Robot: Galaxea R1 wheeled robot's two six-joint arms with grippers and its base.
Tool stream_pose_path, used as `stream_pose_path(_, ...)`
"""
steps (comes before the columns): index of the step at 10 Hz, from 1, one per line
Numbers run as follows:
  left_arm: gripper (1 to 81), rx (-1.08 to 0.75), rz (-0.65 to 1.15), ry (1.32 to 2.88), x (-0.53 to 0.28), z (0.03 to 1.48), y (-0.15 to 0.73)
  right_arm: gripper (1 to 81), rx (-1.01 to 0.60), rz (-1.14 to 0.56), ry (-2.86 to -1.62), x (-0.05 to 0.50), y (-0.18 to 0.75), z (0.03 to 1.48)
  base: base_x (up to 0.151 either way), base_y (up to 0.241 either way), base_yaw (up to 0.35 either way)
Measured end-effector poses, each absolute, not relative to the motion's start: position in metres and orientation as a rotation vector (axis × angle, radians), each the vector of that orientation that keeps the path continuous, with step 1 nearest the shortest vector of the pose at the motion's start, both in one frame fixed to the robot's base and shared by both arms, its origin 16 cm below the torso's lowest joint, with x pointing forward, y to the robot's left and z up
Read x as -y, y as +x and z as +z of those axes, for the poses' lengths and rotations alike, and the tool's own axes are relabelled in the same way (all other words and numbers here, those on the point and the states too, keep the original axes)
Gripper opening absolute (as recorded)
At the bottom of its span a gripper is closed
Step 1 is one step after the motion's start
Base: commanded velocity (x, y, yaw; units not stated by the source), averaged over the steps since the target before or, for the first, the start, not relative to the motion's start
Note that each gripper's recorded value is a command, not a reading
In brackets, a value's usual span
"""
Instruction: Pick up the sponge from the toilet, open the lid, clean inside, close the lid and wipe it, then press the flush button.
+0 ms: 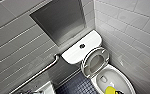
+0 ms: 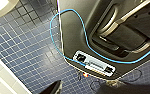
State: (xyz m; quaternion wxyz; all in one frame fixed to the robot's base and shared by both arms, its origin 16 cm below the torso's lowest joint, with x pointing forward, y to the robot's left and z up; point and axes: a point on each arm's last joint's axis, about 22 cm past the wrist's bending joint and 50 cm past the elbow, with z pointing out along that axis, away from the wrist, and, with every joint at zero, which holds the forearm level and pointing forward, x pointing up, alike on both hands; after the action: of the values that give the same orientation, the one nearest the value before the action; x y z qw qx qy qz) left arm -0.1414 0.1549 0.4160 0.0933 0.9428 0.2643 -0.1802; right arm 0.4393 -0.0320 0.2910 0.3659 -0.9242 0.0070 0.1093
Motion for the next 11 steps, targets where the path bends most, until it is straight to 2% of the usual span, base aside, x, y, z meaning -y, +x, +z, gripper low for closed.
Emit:
stream_pose_path(5, 81.1, -0.785, -0.531, 2.793, -0.151, 0.415, -0.139, 1.0, -0.065, 0.345, -2.441, 0.137, 0.395, 0.292, 0.000, 0.000, 0.000)
stream_pose_path(9, 81.1, -0.784, -0.529, 2.794, -0.151, 0.415, -0.138, 1.0, -0.081, 0.541, -2.496, 0.192, 0.291, 0.295, 0.000, 0.000, 0.000)
stream_pose_path(11, 81.1, -0.780, -0.517, 2.799, -0.155, 0.411, -0.132, 1.0, -0.098, 0.646, -2.567, 0.249, 0.226, 0.295, 0.000, 0.000, 0.000)
